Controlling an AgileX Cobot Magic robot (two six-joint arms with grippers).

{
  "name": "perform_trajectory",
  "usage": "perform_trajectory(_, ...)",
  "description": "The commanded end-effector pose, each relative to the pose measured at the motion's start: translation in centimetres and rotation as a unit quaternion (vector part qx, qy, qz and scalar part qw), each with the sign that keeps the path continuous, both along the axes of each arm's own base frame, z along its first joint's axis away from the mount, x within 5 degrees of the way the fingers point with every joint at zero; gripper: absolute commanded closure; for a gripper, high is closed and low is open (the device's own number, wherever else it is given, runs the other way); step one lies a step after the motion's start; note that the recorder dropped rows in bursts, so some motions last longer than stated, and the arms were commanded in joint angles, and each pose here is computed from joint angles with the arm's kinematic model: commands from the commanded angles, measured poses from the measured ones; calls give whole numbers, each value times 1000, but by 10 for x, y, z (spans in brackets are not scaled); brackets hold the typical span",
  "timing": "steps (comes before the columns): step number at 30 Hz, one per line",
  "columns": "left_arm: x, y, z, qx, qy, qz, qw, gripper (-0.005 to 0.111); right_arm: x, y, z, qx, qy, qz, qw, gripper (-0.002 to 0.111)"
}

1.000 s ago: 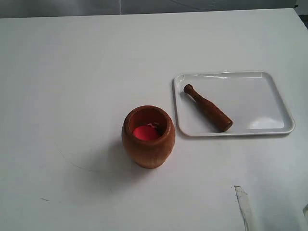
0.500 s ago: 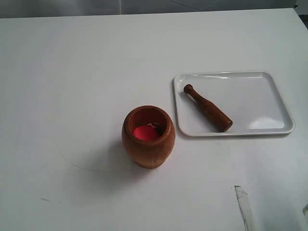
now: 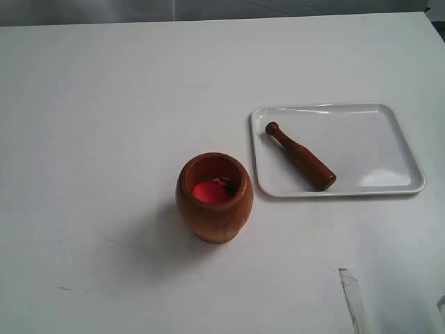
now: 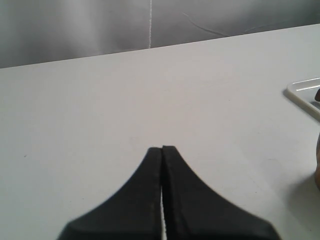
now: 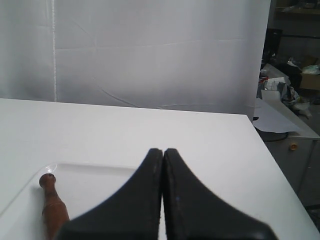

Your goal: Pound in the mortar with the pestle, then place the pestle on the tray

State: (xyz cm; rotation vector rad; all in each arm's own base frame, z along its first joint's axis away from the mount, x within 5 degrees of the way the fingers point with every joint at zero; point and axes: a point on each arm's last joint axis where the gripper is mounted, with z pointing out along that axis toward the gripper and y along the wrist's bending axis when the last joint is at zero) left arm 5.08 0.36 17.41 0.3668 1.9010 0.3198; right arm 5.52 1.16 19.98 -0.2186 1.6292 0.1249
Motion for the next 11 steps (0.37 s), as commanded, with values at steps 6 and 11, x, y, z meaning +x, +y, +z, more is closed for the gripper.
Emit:
perform_trajectory(6,0,-1,0,-7,-2,-3,1000,107,0,0,-1,1,2,-4,1000,108)
perform_trajectory(11,0,-1,0,-7,-2,-3,1000,107,0,0,-1,3,3,-4,1000,108)
